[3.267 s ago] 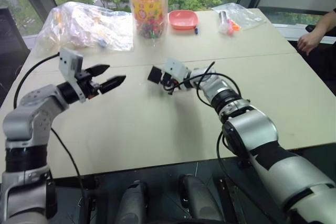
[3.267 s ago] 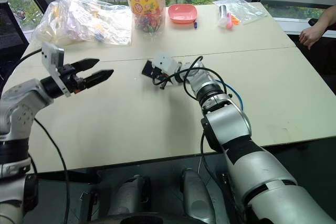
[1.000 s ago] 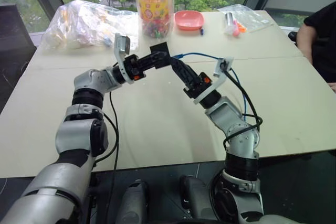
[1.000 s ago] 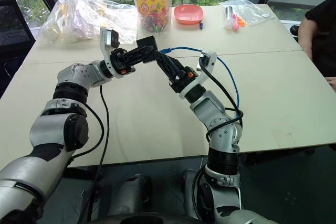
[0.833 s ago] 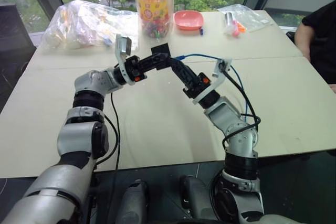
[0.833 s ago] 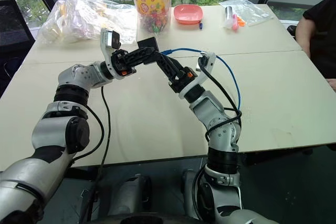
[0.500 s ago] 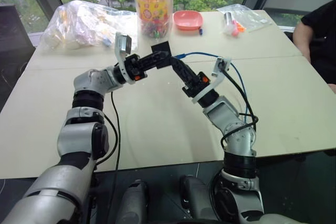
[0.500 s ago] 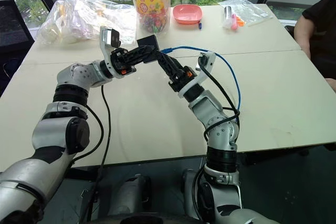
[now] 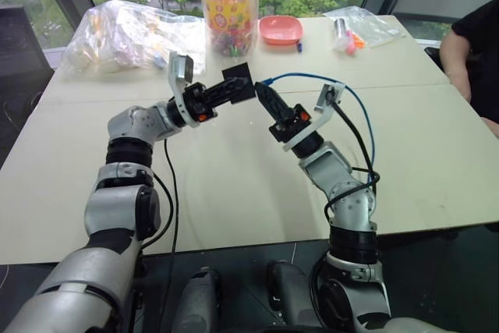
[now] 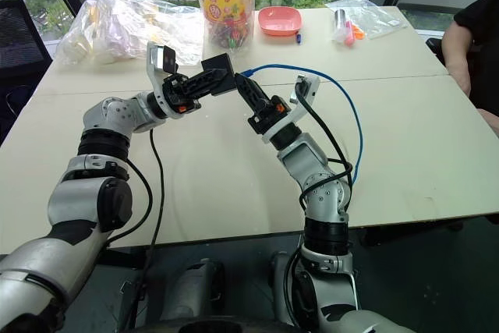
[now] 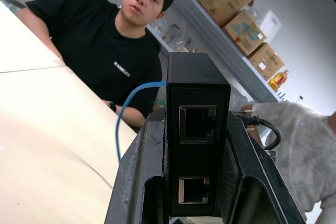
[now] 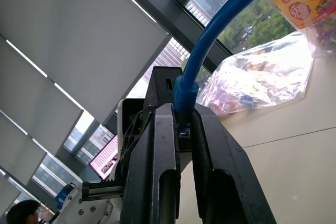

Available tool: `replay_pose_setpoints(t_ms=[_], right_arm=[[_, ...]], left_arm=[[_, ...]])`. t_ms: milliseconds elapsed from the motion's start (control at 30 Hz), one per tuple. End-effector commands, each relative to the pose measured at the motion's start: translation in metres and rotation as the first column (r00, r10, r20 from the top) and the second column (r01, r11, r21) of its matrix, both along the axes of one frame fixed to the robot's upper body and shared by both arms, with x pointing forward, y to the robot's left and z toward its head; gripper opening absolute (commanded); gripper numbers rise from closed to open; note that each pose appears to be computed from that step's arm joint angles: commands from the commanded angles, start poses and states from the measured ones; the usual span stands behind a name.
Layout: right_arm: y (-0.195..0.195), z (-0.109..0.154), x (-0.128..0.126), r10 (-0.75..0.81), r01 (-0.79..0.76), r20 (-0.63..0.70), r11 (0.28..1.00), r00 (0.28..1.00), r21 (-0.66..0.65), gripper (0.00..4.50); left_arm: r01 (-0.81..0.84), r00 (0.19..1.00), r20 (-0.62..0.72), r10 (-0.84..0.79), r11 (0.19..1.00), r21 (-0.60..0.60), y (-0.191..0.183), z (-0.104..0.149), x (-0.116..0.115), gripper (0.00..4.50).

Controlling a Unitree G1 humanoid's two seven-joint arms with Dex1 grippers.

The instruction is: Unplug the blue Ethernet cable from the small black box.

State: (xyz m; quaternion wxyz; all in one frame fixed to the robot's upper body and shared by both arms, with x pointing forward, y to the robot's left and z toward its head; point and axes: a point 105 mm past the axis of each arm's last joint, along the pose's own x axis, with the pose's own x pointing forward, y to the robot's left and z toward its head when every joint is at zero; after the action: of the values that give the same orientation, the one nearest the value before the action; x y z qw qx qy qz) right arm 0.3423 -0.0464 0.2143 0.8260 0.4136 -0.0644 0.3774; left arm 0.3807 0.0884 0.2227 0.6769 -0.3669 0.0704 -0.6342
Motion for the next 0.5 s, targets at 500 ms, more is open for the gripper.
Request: replay_pose_setpoints(t_ms=[500], right_arm=[[-0.083,0.015,0.044,-0.328,0.328,0.009,0.944,0.945,-0.034,0.05]], left_arm=[[-0.271,0.958,0.153,0.243,0.94,0.208,0.046,-0.011,0.015,0.52]])
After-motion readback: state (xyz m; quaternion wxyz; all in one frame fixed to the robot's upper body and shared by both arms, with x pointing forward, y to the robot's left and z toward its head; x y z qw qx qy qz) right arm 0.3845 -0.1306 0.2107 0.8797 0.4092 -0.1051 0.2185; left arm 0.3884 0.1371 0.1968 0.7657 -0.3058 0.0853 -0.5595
